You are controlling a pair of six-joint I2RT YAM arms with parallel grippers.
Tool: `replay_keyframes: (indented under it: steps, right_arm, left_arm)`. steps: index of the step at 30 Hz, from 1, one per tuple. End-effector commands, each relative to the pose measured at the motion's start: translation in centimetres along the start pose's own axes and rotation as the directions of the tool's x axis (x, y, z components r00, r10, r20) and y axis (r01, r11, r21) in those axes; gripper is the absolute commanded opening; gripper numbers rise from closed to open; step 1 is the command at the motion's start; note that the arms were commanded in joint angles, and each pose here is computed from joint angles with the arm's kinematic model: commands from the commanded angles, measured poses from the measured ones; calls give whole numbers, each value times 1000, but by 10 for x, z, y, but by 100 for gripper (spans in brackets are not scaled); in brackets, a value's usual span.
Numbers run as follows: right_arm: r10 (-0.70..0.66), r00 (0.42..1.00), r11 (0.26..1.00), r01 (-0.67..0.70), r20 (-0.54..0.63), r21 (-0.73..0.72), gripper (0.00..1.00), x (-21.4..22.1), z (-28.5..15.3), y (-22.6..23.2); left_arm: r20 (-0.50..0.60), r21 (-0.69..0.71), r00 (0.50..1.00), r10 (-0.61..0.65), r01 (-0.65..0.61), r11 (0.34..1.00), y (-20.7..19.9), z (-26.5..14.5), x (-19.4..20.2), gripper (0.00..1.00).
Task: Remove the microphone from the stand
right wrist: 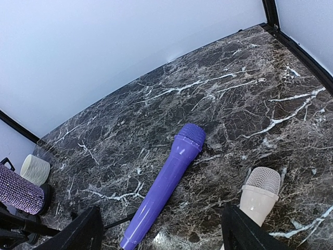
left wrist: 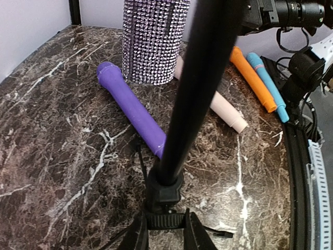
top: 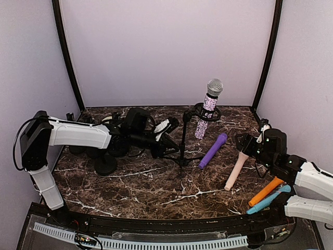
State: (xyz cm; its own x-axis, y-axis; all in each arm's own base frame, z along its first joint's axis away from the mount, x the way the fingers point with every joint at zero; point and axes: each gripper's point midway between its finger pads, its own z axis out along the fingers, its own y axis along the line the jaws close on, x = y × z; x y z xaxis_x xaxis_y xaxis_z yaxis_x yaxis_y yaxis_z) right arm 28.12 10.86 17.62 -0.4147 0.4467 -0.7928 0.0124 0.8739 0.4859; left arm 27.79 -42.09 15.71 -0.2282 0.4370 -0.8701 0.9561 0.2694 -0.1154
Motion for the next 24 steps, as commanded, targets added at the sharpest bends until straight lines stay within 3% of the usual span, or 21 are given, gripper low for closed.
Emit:
replay_keyframes:
  steps: [1, 2, 6, 8, 16, 24]
  right_arm:
    - [16, 999, 999, -15, 38, -36, 79, -17, -2, 12]
    - [16, 999, 999, -15, 37, -36, 79, -17, -2, 12]
    - [15, 999, 999, -13, 45, -40, 79, -19, -3, 14]
    - [17, 999, 999, -15, 47, -42, 79, -20, -4, 14]
    - [24, 999, 999, -23, 41, -45, 79, -16, -4, 12]
    - [32, 999, 998, -30, 39, -53, 79, -15, -6, 12]
  left_arm:
    - [-23, 138, 989, -144, 146, 980, -16, 0, 1, 22]
    - [-18, 132, 989, -150, 151, 980, -15, 0, 1, 25]
    - [76, 67, 991, -109, 104, 992, -6, -16, -24, 52]
    - [119, 41, 989, -88, 84, 996, -3, -27, -36, 58]
    - [258, -45, 966, -12, 25, 999, -6, -72, -81, 67]
    - [415, -182, 910, -12, 96, 979, 6, -117, -167, 68]
